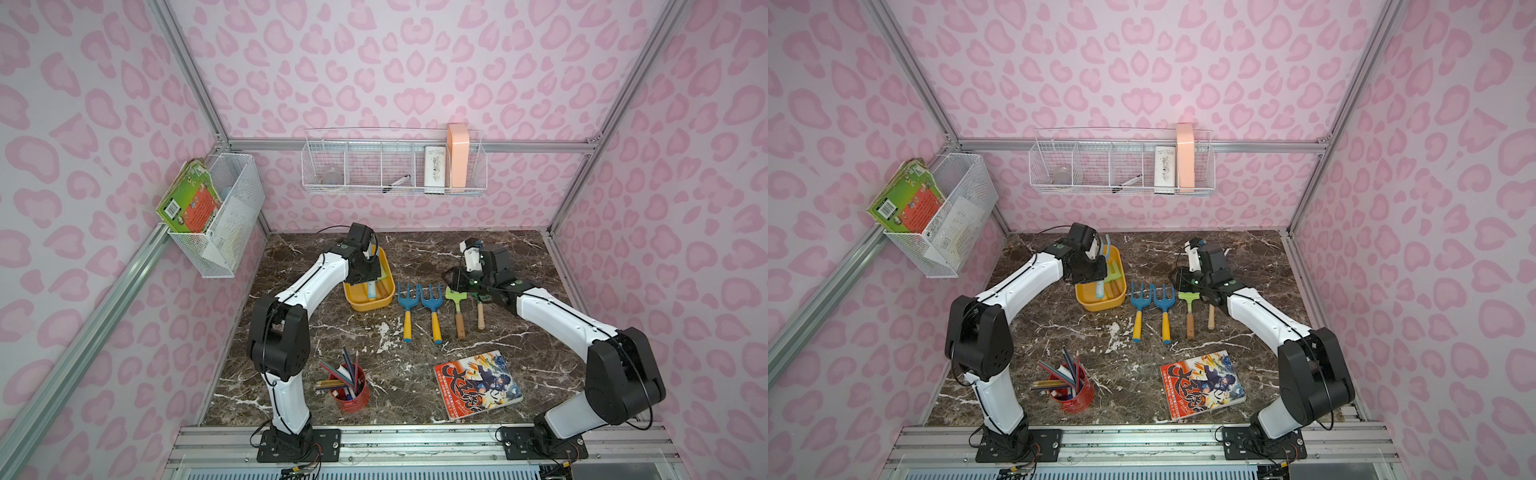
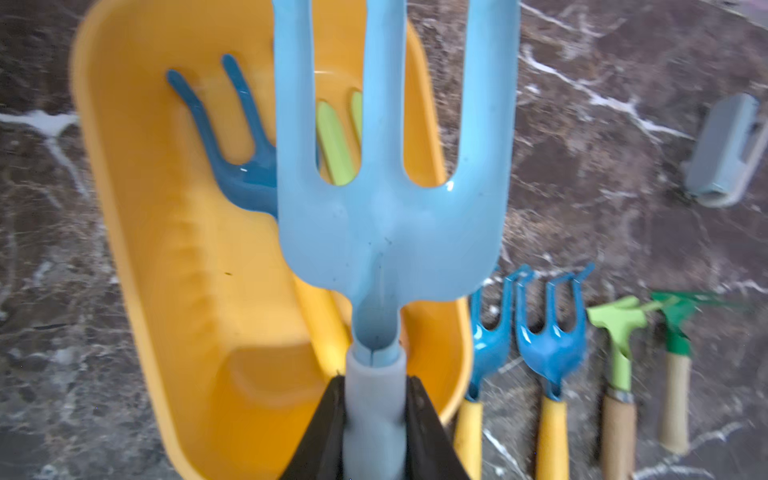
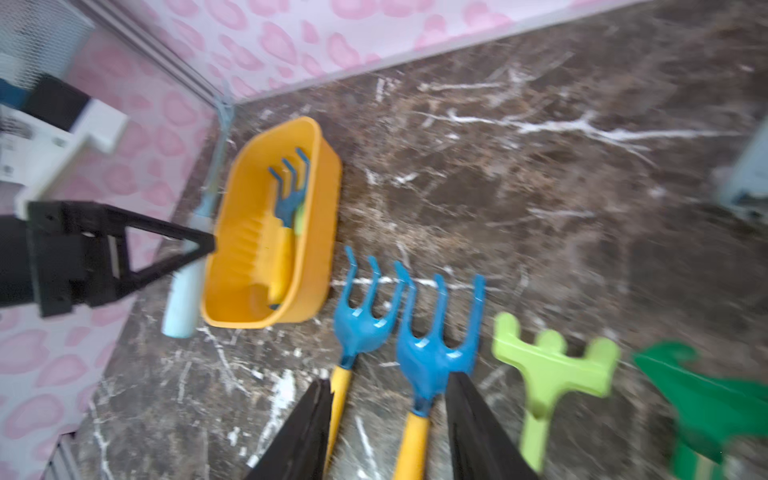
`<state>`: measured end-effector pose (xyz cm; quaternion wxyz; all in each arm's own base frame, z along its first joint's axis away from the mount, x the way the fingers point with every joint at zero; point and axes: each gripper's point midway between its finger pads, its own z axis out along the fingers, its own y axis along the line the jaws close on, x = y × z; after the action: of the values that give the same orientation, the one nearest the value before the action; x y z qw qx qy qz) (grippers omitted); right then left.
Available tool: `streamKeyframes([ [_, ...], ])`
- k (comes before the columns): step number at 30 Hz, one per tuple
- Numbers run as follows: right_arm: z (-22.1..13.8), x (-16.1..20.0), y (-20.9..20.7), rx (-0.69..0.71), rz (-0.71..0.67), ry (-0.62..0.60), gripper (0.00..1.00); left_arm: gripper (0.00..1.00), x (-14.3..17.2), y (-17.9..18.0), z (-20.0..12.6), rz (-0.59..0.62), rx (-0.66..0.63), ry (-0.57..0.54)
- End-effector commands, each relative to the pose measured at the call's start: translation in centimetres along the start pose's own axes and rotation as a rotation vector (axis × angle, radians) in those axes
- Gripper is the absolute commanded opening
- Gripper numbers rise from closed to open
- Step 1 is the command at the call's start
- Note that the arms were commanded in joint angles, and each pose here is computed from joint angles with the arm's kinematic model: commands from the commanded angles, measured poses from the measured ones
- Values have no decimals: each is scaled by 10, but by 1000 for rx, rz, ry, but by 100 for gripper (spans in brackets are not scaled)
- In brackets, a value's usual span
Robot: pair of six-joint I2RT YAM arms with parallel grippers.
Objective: Take the hand rake out of the storage box
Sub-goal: Pick up the rake from the storage box.
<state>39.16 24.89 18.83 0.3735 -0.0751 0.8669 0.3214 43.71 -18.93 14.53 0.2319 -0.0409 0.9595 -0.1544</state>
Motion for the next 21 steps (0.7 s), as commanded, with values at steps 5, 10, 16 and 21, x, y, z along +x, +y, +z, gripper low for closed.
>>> streamKeyframes([
  [5,24,-38,49,-176,80,-147,50,19,15,-65,-19,83,189,-6],
  [10,38,-38,64,-204,72,-146,51,19,23,-80,-22,122,229,12],
  [16,56,-37,81,-227,75,-129,51,19,29,-85,-20,136,231,21],
  [21,71,-33,79,-199,96,-90,50,19,29,-88,-22,143,232,14],
])
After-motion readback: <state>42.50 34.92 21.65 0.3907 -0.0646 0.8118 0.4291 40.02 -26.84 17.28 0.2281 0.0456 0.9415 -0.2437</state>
